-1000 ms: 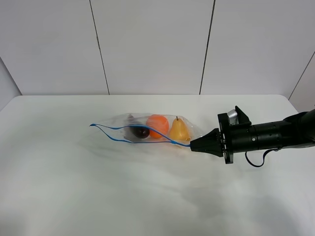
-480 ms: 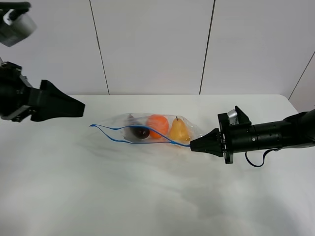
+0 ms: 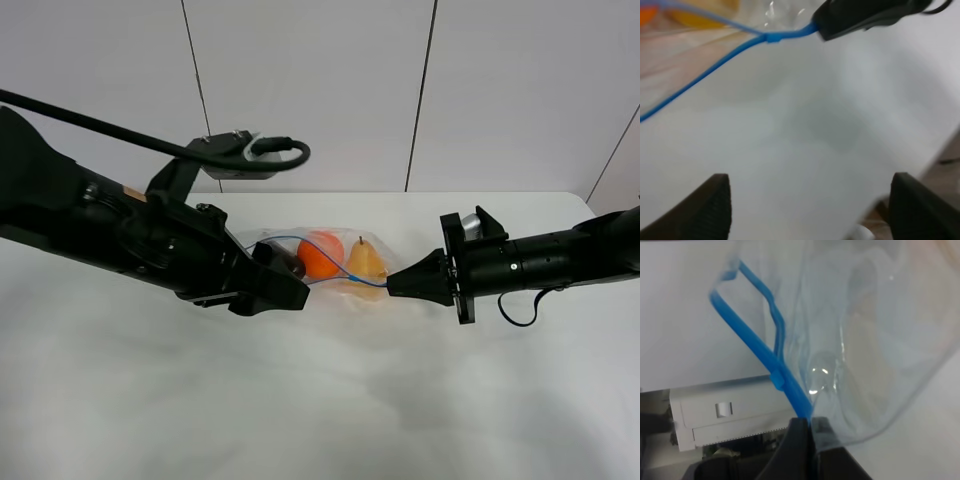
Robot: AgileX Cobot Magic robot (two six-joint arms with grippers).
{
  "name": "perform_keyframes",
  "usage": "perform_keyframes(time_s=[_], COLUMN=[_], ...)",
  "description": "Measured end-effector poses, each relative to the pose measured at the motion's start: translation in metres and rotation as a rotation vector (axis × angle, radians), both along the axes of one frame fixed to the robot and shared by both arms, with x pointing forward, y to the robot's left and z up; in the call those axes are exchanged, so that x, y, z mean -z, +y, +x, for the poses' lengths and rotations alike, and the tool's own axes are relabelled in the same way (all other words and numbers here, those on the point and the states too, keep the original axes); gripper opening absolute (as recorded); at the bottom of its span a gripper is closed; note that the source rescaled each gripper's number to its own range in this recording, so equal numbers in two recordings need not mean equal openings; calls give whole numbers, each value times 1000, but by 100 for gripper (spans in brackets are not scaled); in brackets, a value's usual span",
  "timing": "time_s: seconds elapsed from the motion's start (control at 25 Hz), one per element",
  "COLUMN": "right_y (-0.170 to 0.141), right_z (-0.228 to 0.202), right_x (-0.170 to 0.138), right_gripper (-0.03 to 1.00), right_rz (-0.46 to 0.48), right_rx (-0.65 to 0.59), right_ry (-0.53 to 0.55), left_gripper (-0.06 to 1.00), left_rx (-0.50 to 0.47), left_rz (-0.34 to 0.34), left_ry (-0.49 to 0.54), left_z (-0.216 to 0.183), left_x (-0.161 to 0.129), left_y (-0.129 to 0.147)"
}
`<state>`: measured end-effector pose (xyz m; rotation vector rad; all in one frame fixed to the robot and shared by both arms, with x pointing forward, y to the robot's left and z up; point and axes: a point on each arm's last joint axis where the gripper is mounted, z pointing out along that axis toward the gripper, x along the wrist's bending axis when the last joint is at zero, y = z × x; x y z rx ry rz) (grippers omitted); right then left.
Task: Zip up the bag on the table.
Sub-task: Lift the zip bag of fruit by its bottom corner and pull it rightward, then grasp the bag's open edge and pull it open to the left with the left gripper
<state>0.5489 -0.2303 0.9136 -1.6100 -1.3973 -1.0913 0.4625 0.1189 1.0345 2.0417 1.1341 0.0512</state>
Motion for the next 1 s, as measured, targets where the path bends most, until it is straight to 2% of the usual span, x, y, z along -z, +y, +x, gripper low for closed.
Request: perform_keyframes(time_s=[0.12,0.24,0.48,0.68,0.88,1.0], right_y=[-1,-2,-3,-4,-4,-4], right_z=[11,20,33,37,37,37], right_x=[-8,-16,-28,-32,-32,-32], right_gripper=[0,0,0,0,0,0], right_rz=[-19,-39,-51,-60,-61,-61], right_rx=[-12,-21,-13,-12,-10,-10], right_ry=[3,-6,-14,-8,0,2], left_gripper=[96,96,96,96,96,96], left_rx=[-7,9,105,257,398,502], left_rz=[23,39,141,274,451,556], left_ry=[-70,-182,-399,-589,-842,-936], left_z=[12,24,38,37,39,40], left_x=[6,-1,1,20,30,37], left_y=[-5,-9,-21,-47,-65,-68])
